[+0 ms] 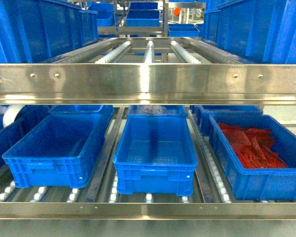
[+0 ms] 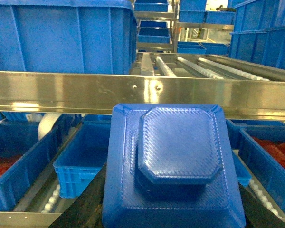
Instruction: Sort blue parts and orange caps into right shelf containers
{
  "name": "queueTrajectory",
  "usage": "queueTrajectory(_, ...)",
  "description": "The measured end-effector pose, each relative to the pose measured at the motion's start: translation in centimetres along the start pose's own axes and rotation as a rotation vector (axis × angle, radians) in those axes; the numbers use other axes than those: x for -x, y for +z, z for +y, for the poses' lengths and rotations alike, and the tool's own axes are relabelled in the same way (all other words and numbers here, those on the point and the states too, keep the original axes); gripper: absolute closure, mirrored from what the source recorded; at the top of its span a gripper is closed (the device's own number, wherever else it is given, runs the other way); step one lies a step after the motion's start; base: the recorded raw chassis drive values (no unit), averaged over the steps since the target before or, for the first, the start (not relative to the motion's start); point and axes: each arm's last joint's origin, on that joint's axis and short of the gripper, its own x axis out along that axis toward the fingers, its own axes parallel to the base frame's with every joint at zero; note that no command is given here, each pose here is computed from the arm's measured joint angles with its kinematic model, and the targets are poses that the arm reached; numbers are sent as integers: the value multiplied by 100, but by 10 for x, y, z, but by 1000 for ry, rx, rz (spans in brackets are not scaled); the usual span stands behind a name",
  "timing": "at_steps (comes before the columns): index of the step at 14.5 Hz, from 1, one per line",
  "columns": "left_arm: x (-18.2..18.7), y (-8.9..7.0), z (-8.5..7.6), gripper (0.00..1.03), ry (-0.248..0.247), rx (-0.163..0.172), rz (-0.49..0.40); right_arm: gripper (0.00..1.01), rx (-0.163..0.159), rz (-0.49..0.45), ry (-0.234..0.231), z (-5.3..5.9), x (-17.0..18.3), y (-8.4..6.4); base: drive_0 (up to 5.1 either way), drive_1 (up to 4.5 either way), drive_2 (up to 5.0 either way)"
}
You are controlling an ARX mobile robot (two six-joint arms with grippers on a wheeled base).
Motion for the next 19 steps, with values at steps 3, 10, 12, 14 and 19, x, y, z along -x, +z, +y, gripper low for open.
queueTrajectory(3, 0, 0, 0, 62, 0, 0, -1, 56, 0, 0, 0, 0, 0, 0, -489, 256, 256)
queueTrajectory(10, 0, 0, 0, 62, 0, 0, -2, 56, 0, -1, 0, 0, 0, 0, -497, 249, 249)
queueTrajectory(12, 0, 0, 0, 62, 0, 0, -3, 56, 0, -1, 0, 0, 0, 0, -494, 251, 251)
queueTrajectory(14, 0, 0, 0, 62, 6, 0, 0, 56, 0, 0, 4, 0, 0, 0, 0, 0, 0)
queueTrajectory(19, 0, 0, 0, 62, 1, 0, -1, 56, 0, 0, 3, 0, 0, 0, 0, 0, 0)
